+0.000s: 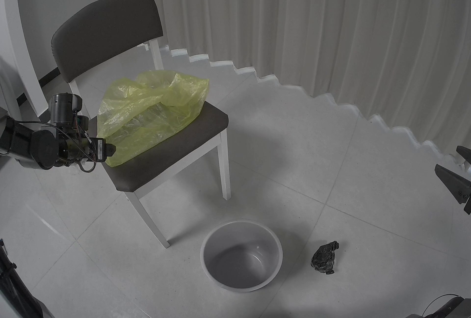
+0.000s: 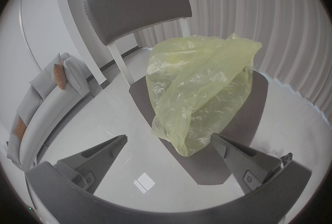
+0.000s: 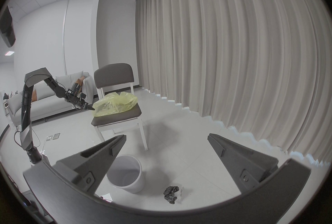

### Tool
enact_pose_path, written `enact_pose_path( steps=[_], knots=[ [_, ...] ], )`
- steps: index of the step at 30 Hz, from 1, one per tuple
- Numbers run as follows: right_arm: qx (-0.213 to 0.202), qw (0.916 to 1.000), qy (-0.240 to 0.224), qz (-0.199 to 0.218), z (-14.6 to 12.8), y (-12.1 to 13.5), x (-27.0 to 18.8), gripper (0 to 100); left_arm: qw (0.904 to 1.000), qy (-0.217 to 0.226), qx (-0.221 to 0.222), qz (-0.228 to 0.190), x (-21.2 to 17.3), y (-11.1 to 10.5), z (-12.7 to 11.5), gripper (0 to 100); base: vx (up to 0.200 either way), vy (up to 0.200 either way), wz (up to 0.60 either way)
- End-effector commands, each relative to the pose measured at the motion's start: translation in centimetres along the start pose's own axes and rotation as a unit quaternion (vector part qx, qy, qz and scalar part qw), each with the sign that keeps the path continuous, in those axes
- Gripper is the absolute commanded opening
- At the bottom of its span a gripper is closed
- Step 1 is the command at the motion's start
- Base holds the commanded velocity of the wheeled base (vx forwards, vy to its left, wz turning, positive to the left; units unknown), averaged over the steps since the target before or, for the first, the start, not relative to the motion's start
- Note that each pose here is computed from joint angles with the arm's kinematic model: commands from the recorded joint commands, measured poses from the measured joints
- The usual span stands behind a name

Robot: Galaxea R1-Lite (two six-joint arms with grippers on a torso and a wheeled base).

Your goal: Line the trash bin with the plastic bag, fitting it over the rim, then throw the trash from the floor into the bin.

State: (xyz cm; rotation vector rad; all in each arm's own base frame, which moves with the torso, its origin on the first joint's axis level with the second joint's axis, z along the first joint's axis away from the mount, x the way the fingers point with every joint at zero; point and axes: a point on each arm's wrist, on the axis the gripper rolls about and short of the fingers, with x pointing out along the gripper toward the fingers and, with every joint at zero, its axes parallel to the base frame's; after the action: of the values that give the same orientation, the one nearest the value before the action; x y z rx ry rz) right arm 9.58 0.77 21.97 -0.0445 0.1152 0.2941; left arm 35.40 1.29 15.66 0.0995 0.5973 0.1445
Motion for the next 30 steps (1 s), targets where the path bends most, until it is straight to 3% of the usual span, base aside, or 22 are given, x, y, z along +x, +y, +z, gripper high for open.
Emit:
enact_pose_path(
  steps=[1,7,15,16,24,30],
  knots=[
    [0.001,1.0000,0.003,0.000,0.0,0.0,0.1,100,0.9999,0.004,-0.001,0.014,1.6,-0.1,-0.2,100,0.000,0.000,0.00],
    [0.002,1.0000,0.003,0.001,-0.1,0.0,0.1,100,0.9994,-0.021,-0.004,0.029,3.8,-0.4,-0.1,100,0.000,0.000,0.00],
    [0.002,1.0000,0.004,0.001,-0.1,0.0,0.2,100,0.9995,-0.013,-0.004,0.029,4.9,-0.5,-0.4,100,0.000,0.000,0.00],
    [0.002,1.0000,0.004,0.001,-0.1,0.0,0.2,100,0.9995,-0.014,-0.004,0.029,4.9,-0.5,-0.4,0,0.000,0.000,0.00],
    [0.006,0.9999,0.007,0.007,-0.3,0.0,0.3,100,0.9990,-0.010,-0.016,0.041,5.1,0.6,-0.6,0,0.000,0.000,0.00],
    [0.042,0.9985,-0.015,0.033,0.8,-0.2,1.0,100,0.9975,-0.037,-0.031,0.050,4.6,2.2,-0.1,0,0.000,0.000,0.00]
  ],
)
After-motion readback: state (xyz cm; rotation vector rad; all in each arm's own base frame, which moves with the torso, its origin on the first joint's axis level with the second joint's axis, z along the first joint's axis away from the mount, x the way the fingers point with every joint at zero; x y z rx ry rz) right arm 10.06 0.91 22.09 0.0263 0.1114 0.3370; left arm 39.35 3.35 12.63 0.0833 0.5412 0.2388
